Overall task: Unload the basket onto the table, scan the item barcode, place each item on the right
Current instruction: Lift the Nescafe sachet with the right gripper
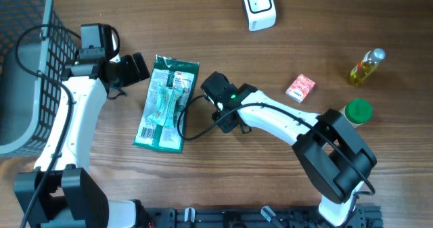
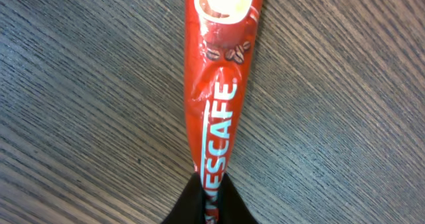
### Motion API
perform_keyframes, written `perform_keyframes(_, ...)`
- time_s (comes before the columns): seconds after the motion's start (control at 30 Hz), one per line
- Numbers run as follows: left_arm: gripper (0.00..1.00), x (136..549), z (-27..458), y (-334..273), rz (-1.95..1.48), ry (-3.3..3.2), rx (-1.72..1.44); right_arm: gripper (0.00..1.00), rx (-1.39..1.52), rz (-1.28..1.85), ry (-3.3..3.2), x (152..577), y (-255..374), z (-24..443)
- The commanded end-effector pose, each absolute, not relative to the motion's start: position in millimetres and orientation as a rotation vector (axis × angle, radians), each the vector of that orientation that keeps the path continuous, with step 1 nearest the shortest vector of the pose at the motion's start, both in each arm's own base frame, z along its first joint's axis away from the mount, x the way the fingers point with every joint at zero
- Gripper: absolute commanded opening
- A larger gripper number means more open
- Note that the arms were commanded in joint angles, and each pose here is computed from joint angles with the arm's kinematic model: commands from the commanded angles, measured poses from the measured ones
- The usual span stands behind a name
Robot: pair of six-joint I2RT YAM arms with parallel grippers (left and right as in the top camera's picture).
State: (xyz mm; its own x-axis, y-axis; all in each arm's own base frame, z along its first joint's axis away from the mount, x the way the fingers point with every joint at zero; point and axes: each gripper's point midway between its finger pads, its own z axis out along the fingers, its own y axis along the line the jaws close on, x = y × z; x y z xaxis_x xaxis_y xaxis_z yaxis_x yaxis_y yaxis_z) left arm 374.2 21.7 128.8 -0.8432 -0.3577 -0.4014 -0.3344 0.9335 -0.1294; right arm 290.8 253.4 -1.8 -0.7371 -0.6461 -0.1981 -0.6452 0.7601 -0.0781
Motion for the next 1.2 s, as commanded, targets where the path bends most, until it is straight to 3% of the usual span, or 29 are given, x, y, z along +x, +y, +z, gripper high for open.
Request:
perform_keyframes(0.0, 1.00, 376, 133, 21, -0.089, 2.650, -0.506, 0.04, -1.030, -0.017, 2.757, 290, 252, -5)
perform_keyframes(0.33, 1.00, 376, 133, 21, -0.089, 2.650, -0.506, 0.04, -1.012, 0.611, 2.600, 273, 314, 81)
perform_keyframes(0.43, 1.00, 376, 133, 21, -0.089, 2.650, -0.506, 0.04, -1.044, 0.994, 2.549, 255, 336, 101)
perform_keyframes(0.6, 1.00, 376, 133, 21, -0.089, 2.650, -0.506, 0.04, -1.083, 1.280, 2.481, 243, 350, 112)
perform_keyframes(0.97, 1.00, 376, 133, 21, -0.089, 2.650, -0.506, 0.06, -1.120, 1.656, 2.479, 227, 373, 59)
perform_keyframes(1.1, 1.00, 376, 133, 21, -0.089, 2.650, -0.506, 0.09, -1.098, 1.611, 2.540, 230, 371, 34)
perform_keyframes(1.17, 1.00, 376, 133, 21, -0.089, 2.650, -0.506, 0.16, -1.038, 1.476, 2.622, 239, 367, 21)
